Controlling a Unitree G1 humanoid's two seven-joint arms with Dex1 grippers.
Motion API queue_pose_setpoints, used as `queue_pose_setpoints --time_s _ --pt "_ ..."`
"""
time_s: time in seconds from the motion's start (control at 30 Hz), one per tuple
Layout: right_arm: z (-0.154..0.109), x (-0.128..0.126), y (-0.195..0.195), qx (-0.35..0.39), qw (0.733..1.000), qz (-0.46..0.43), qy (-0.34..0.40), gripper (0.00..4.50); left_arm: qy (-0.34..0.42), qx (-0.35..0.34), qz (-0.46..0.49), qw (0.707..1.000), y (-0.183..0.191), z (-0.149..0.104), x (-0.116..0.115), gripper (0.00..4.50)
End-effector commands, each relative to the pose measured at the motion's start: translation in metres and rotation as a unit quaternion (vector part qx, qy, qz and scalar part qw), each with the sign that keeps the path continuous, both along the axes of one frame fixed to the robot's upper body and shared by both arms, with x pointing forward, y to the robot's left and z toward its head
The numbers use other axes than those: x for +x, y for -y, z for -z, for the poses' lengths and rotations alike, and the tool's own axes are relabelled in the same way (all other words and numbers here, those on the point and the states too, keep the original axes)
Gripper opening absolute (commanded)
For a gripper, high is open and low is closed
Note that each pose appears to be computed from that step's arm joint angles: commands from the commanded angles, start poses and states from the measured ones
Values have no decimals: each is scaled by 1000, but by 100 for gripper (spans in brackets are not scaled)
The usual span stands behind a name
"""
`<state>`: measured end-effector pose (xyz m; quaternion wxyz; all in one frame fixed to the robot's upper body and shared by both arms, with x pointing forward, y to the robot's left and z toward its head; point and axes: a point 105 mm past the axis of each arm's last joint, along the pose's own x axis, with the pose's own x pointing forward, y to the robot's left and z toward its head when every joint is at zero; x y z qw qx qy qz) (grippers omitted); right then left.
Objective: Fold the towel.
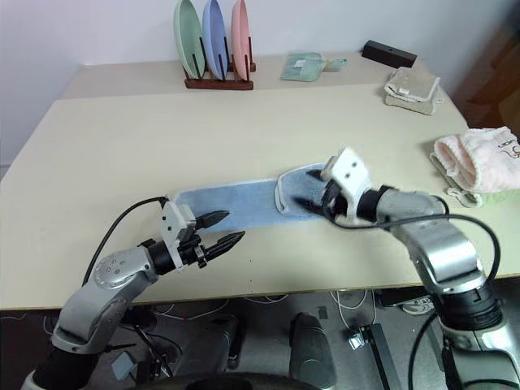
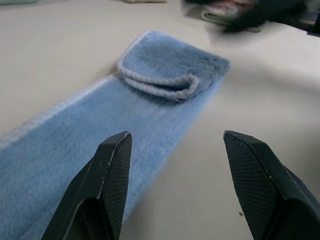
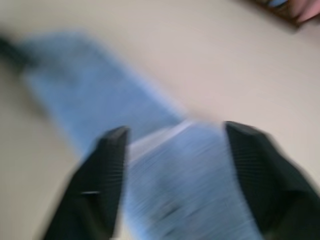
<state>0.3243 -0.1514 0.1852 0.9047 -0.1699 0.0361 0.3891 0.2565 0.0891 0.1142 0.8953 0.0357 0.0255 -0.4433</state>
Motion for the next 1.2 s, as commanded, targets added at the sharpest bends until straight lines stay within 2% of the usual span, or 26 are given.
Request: queue_pose_setpoints --time_s 0.03,0.1,0.13,0.33,0.4,0.53,0.6,0.67,0.73,0.77,0.87,0.9,1.07,1.2 --pt "12 18 7 -5 999 38 1 120 9 -9 -15 1000 -3 -7 -1 296" --pt "26 25 1 -9 999 39 -2 23 2 -10 -24 1000 -5 -4 -1 296" --pt "29 28 -1 -8 999 40 -2 10 0 -11 -27 1000 -5 -3 -1 296" --pt "100 21 -16 -64 996 12 -68 10 -25 -40 -88 995 -18 2 -4 296" --pt "104 20 -17 -70 995 9 -65 10 -37 -46 -105 993 -22 4 -8 296" --pt "76 28 -12 -51 998 14 -18 10 -73 -82 -155 982 -31 8 -16 296" --pt "53 31 -12 -30 1000 3 4 61 -110 -127 -187 968 -37 10 -19 296" --pt "29 26 -19 -24 998 -38 32 137 -152 -166 -227 948 -46 16 -22 352" --pt "10 21 -27 -18 996 -68 53 237 -190 -194 -253 929 -51 21 -28 433" --pt "5 19 -31 -16 995 -77 60 287 -203 -213 -264 919 -53 22 -30 450" --pt "1 11 -43 -24 991 -110 71 431 -252 -308 -321 859 -62 23 -27 450" --pt "1 8 -46 -25 990 -118 74 431 -269 -335 -339 837 -66 25 -24 450" --pt "10 3 -57 -29 987 -136 78 431 -321 -392 -390 769 -75 33 -6 450" --pt "16 -1 -63 -34 985 -147 81 431 -346 -410 -375 756 -63 29 17 450"
